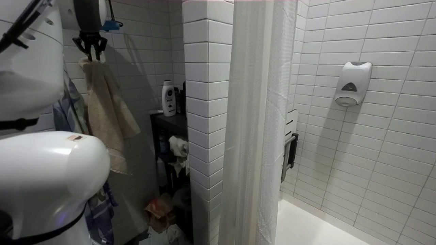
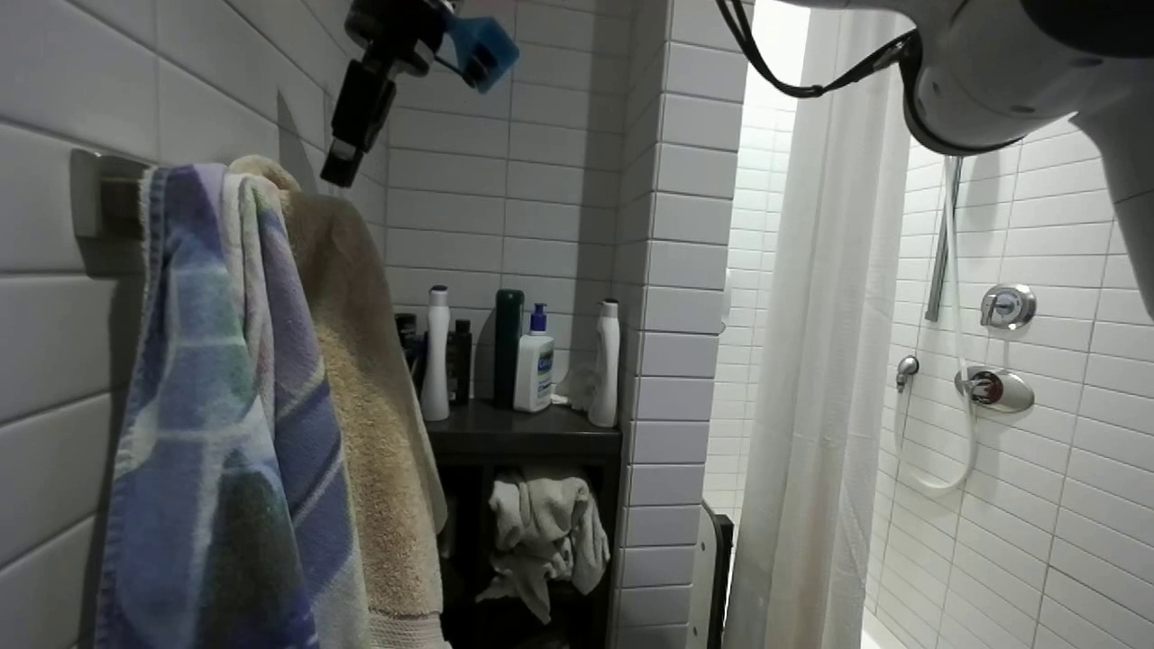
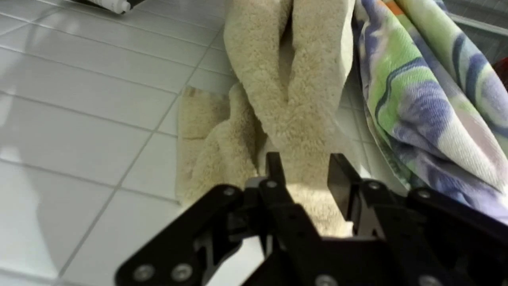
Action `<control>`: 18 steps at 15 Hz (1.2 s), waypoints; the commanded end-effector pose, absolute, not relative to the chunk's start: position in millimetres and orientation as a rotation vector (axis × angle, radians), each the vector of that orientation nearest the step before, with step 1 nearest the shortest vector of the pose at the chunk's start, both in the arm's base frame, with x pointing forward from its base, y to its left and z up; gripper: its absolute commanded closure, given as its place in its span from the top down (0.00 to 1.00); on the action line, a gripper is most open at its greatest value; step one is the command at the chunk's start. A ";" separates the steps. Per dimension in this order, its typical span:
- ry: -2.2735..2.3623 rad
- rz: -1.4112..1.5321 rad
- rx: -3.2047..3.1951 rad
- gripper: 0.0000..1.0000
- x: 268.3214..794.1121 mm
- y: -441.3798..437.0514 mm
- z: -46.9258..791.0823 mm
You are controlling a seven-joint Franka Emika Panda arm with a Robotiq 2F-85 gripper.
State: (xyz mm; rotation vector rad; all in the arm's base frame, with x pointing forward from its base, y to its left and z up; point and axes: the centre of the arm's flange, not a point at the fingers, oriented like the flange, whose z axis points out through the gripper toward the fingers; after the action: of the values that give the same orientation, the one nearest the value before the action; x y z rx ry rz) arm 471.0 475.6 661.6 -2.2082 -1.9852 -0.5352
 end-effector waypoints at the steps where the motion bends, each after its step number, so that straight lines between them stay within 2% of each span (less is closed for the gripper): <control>1: -1.924 -0.667 -2.208 0.12 454.6 475.7 705.4; 4: -1.922 -0.701 -2.194 0.12 445.3 474.1 722.4; 5: -1.921 -0.707 -2.197 0.32 442.8 473.3 725.7; 6: -1.935 -0.685 -2.192 0.36 447.3 474.4 715.6; 9: -1.933 -0.696 -2.189 0.33 445.2 473.8 719.9; 10: -1.936 -0.696 -2.191 0.58 445.7 475.7 719.0; 12: -1.945 -0.691 -2.186 0.61 446.5 479.3 715.3; 18: -2.002 -0.689 -2.187 0.98 449.3 487.4 700.0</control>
State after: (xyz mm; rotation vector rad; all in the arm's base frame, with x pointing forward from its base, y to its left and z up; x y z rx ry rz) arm 448.5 482.3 703.5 -2.1878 -1.9531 -0.6589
